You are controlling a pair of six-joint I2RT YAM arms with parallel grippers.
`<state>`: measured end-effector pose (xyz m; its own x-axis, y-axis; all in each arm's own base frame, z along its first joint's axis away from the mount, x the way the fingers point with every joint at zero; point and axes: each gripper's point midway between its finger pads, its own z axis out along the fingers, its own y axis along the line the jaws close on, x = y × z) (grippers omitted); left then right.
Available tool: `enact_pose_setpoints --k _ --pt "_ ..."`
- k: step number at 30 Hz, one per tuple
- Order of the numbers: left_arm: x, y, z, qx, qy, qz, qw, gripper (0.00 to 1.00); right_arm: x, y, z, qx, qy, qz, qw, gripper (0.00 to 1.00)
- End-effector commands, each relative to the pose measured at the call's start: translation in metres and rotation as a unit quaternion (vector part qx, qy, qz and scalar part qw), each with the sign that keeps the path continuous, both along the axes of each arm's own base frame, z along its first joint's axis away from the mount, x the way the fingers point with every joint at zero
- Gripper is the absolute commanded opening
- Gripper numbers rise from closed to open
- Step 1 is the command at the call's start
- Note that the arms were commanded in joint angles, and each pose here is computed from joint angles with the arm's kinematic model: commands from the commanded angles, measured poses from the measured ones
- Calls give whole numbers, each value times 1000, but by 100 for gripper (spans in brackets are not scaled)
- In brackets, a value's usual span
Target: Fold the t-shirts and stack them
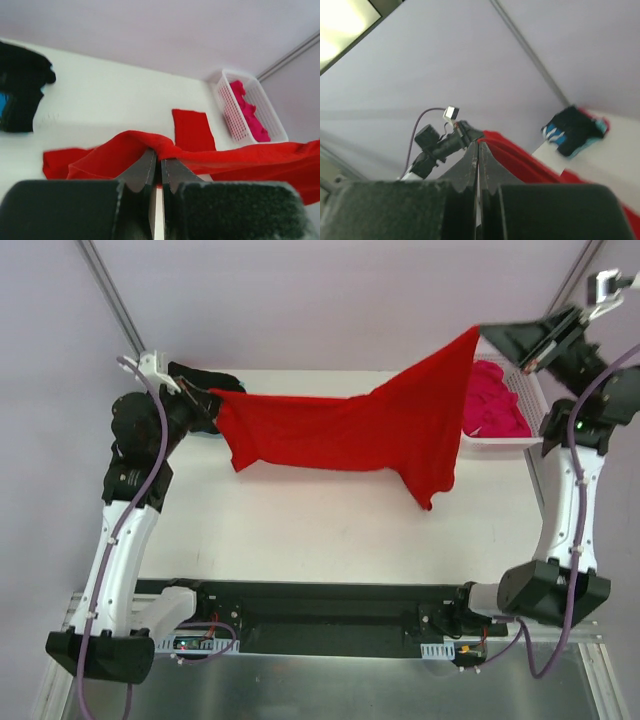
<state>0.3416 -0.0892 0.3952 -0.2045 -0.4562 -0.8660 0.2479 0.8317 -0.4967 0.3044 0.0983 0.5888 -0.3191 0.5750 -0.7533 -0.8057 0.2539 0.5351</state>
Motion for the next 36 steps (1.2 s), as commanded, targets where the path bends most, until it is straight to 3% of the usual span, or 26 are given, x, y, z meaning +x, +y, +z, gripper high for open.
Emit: enact_pose_setpoints --k 1,3,5,6,7,8,9,11,12,15,18,23,27,33,36 --pt "-51 -11 -6 -24 -9 -37 999 0 -106 32 -27 7 -7 54 999 1" --pt "-77 -12 -18 -27 0 -44 999 0 -97 34 -91 2 70 34 997 0" --pt "-96 -12 -37 -25 27 -51 998 0 -142 61 -114 -34 68 45 996 0" --pt "-111 -13 -34 -30 21 -57 998 0 -144 63 -162 -54 187 27 980 0" --pt "-120 -15 -42 -33 40 -62 997 0 -164 62 -175 -115 119 -8 986 1" --pt "-127 -17 -48 -38 48 -69 996 0 -176 60 -184 -131 120 -20 984 0" --pt "-139 -17 -47 -56 51 -69 995 0 -189 59 -202 -141 153 -20 978 0" --pt "-153 -20 -67 -69 89 -76 991 0 -219 55 -215 -165 136 -39 976 0" --pt "-162 -22 -71 -84 97 -79 989 0 -233 52 -232 -175 175 -44 968 0" --pt "-184 -32 -95 -117 126 -107 979 0 -266 37 -269 -212 181 -96 956 1" --pt "-196 -28 -111 -121 138 -93 979 0 -282 29 -301 -216 220 -118 944 0" --pt "-211 -17 -81 -94 96 -75 988 0 -291 18 -297 -208 207 -162 942 1" --pt "-230 -12 -91 -107 125 -58 985 0 -299 9 -306 -222 248 -186 924 1" --pt "-253 2 -144 -88 237 -10 968 0 -308 -11 -329 -276 305 -221 884 0" --pt "-275 13 -174 -64 319 21 945 0 -318 -16 -343 -293 358 -218 860 0"
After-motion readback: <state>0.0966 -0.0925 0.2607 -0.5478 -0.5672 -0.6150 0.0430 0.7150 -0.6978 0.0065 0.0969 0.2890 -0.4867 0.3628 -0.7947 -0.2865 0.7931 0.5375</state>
